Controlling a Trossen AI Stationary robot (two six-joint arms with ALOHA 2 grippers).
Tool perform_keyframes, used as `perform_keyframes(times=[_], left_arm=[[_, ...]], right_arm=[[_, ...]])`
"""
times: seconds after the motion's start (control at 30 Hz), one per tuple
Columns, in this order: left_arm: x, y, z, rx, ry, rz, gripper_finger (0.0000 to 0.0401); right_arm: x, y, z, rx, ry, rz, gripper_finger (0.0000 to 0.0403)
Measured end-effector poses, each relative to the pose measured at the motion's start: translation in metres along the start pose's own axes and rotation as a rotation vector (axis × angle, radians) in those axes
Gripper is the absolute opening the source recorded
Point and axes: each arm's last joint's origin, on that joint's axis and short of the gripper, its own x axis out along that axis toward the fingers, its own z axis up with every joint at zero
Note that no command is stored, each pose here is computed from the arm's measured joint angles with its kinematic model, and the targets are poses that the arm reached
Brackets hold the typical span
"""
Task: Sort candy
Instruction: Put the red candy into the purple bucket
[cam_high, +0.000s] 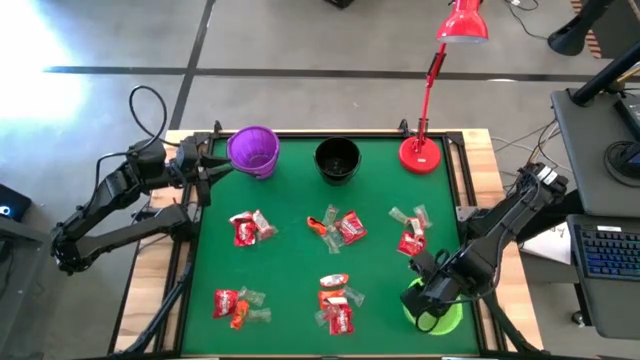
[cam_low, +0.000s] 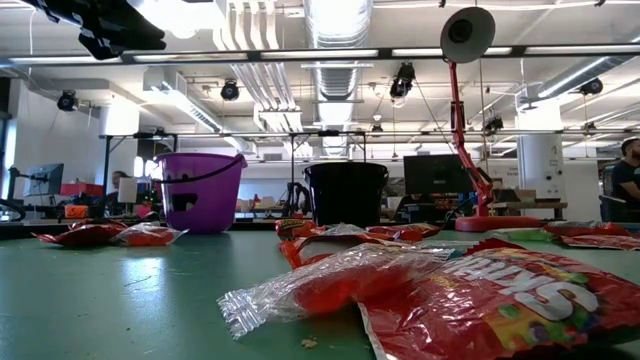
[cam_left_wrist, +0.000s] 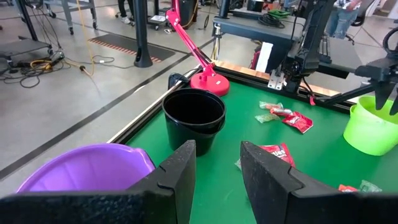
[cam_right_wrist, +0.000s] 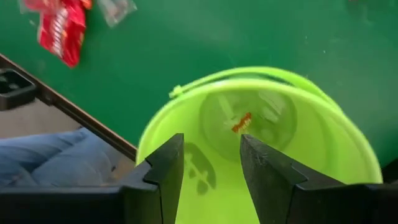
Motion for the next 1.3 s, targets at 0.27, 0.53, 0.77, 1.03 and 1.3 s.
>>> perform_keyframes(times=[0.27, 0.53, 0.77, 1.03, 1.3], left_arm=[[-0.002, 0.0, -0.003, -0.063, 0.06, 0.005, 0.0126], [-0.012, -0.003, 0.004, -0.085, 0.117, 0.01, 0.0158], [-0.013, -0.003, -0.007, -0.128, 0.236, 0.019, 0.0146], [-0.016, -0.003, -0.017, -0.15, 0.347, 0.027, 0.0121], [-0.013, -0.003, -0.021, -0.167, 0.365, -0.019, 0.0112]], right_arm=[[-0.02, 0.008, 0.025, 0.0, -0.159, 0.093, 0.0148], [-0.04, 0.017, 0.061, -0.103, -0.402, 0.118, 0.0148], [-0.047, 0.018, 0.088, -0.227, -0.5, 0.058, 0.0148], [-0.049, 0.014, 0.109, -0.226, -0.526, 0.02, 0.0148], [-0.05, 0.013, 0.117, -0.219, -0.534, 0.012, 0.0148]])
